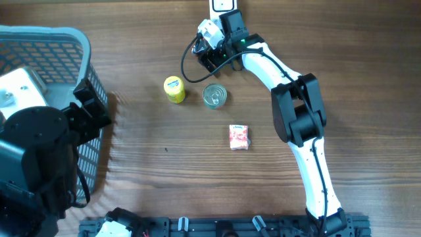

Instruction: Scan the item barcode

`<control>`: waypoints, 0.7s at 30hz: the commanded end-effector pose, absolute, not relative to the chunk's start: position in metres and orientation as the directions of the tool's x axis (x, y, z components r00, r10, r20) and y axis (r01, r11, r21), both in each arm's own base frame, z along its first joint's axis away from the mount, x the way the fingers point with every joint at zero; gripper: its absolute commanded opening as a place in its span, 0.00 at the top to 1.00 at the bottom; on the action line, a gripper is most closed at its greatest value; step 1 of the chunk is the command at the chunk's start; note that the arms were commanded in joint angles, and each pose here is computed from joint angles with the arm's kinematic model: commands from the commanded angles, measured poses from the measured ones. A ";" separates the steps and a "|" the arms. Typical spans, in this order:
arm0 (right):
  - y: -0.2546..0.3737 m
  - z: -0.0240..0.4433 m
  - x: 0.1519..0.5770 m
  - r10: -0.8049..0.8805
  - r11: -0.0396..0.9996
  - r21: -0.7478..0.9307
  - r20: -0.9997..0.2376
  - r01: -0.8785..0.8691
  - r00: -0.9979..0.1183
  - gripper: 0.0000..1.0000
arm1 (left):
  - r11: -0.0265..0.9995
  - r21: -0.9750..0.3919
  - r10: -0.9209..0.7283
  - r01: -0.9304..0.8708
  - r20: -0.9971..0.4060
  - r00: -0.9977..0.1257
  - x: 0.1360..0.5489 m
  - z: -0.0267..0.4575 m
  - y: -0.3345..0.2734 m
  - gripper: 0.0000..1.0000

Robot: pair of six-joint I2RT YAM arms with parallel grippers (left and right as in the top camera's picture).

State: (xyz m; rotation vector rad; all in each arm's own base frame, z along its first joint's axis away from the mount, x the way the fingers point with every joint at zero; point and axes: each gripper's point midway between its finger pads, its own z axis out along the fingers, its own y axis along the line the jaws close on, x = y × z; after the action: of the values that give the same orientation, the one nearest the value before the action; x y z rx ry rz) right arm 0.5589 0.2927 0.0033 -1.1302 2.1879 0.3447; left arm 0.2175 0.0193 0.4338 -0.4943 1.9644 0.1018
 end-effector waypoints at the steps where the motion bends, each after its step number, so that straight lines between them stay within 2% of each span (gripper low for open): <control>1: 0.288 -0.041 0.547 -0.653 0.598 -0.015 -0.588 -0.801 -0.477 0.06 | 0.903 -0.155 -0.307 -0.400 -0.885 -0.350 0.217 0.432 0.021 0.00; 8: 0.281 -0.045 0.547 -0.662 0.615 -0.030 -0.562 -0.788 -0.495 0.36 | 0.903 -0.155 -0.307 -0.400 -0.885 -0.350 0.217 0.432 0.021 0.00; 15: 0.268 -0.051 0.543 -0.675 0.633 -0.036 -0.516 -0.774 -0.527 0.48 | 0.903 -0.155 -0.307 -0.400 -0.885 -0.350 0.217 0.432 0.021 0.00; 19: 0.265 -0.055 0.538 -0.679 0.634 -0.023 -0.494 -0.773 -0.543 0.67 | 0.904 -0.153 -0.306 -0.400 -0.884 -0.353 0.217 0.432 0.021 0.00; 21: 0.264 -0.055 0.538 -0.679 0.634 -0.021 -0.492 -0.773 -0.544 0.71 | 0.903 -0.153 -0.306 -0.401 -0.884 -0.353 0.217 0.432 0.021 0.00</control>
State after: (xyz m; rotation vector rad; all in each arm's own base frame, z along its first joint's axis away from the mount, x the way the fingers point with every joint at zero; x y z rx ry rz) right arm 0.5534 0.2887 0.0004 -1.1335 2.2444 0.3410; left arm 0.2172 0.0194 0.4334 -0.4964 1.9656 0.1016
